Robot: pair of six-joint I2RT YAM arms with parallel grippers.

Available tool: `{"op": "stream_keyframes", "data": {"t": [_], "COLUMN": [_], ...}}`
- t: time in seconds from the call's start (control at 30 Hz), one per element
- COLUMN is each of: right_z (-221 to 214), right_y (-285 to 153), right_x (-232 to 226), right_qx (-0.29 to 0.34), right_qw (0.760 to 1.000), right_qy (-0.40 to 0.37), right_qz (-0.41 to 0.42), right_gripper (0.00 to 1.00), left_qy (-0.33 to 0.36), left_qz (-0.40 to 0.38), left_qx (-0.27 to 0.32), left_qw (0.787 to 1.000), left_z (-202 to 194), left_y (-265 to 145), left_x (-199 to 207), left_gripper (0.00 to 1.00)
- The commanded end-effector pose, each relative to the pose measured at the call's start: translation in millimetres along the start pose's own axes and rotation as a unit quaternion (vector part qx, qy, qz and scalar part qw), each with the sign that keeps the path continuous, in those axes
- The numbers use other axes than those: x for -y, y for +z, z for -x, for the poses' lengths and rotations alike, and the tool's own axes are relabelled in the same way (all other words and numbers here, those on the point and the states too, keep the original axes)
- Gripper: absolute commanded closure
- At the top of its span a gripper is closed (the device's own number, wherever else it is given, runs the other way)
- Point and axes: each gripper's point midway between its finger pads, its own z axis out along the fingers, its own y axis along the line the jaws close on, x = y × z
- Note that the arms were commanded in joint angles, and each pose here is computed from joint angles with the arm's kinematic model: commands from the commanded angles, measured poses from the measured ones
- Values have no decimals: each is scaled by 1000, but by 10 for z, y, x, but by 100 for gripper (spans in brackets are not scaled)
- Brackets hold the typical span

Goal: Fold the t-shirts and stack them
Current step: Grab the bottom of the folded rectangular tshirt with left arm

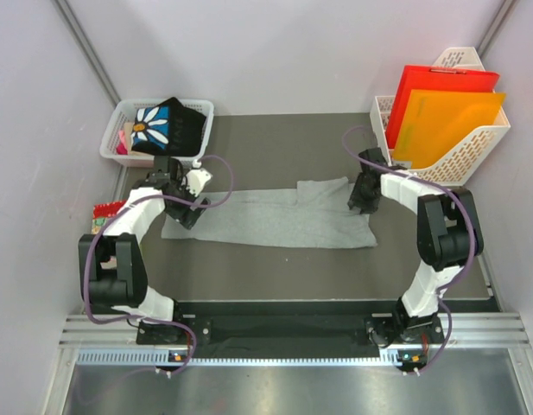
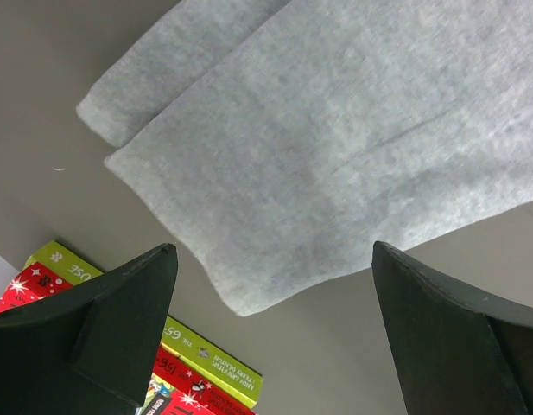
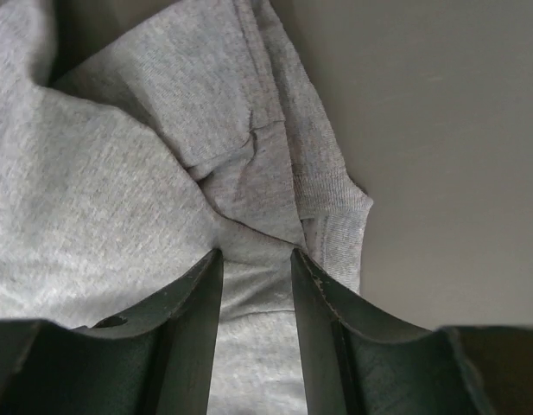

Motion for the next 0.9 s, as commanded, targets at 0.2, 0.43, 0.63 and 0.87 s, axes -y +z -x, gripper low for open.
{"op": "stream_keyframes", "data": {"t": [0.2, 0.43, 0.63, 0.87], "right_z": [12, 214, 444, 366], "right_y": [103, -141, -662, -993], "right_x": [788, 813, 480, -27], "right_qx": [-10, 36, 112, 140], "right_qw": [990, 988, 989, 989], "right_qy": [29, 42, 29, -29], "right_qz": [-136, -145, -89, -45], "right_gripper": [62, 64, 62, 62], "left_qy": [-36, -72, -122, -155], "left_qz": [-5, -24, -57, -86], "left_qx": [60, 35, 25, 16], "left_qw": [998, 997, 991, 984], "left_z": [59, -84, -103, -38], "left_y": [-273, -88, 173, 413], "left_x": [-151, -124, -145, -155], "left_gripper": [1, 1, 2, 3]}}
